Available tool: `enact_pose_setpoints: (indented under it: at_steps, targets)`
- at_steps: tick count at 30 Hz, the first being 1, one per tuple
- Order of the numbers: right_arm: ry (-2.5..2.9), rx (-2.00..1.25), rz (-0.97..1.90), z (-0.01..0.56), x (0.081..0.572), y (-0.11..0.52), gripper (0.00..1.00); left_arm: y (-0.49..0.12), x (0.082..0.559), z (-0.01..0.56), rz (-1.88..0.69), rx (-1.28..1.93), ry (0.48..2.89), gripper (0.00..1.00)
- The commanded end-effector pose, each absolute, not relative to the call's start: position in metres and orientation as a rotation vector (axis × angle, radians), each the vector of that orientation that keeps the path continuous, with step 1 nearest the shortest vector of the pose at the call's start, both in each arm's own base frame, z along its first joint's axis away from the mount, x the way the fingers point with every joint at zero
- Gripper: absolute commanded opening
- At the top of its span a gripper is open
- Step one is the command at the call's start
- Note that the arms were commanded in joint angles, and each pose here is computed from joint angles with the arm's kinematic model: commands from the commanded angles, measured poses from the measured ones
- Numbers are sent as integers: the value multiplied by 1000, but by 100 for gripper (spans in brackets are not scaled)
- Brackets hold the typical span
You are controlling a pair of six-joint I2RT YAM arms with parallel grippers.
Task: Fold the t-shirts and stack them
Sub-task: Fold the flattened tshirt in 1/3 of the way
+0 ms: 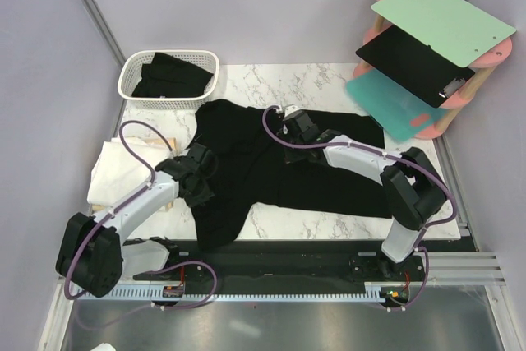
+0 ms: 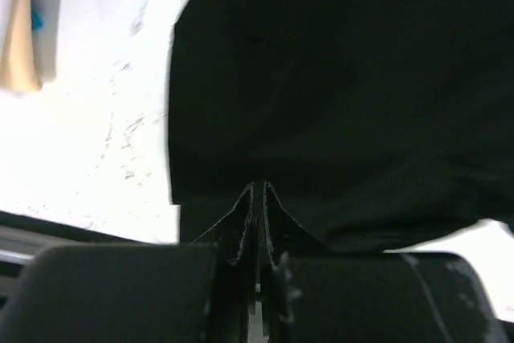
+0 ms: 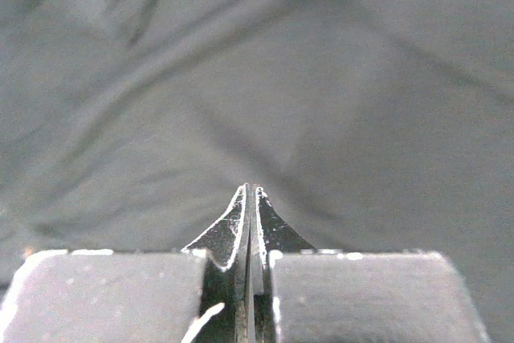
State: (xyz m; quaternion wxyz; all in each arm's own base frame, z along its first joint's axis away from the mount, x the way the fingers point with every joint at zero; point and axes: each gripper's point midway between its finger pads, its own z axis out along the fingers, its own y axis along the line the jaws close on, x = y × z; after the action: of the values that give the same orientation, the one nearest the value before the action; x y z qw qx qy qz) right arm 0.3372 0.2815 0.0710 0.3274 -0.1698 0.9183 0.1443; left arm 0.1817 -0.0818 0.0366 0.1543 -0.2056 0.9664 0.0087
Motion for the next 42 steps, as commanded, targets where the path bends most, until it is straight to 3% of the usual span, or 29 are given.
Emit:
enact_pose_setpoints:
  at_steps: [1,6,15,22,28,42]
  targets:
    - [2381,-272,332,79,367,242,0,-98,226,92,-53,-530,2600,2]
    - [2412,-77,181,66,400,174,0,-99,279,98,144,-360,2589,2]
    - [2390,210,-69,69,437,72,0,-135,389,100,226,-179,2564,2]
    - [2407,266,-149,55,459,48,0,-135,452,65,212,-224,2607,2]
    - [2438,260,-173,34,475,44,0,-109,461,23,267,-283,2700,2]
    - [2519,197,-118,-1,505,62,0,-59,431,-7,316,-491,2780,2]
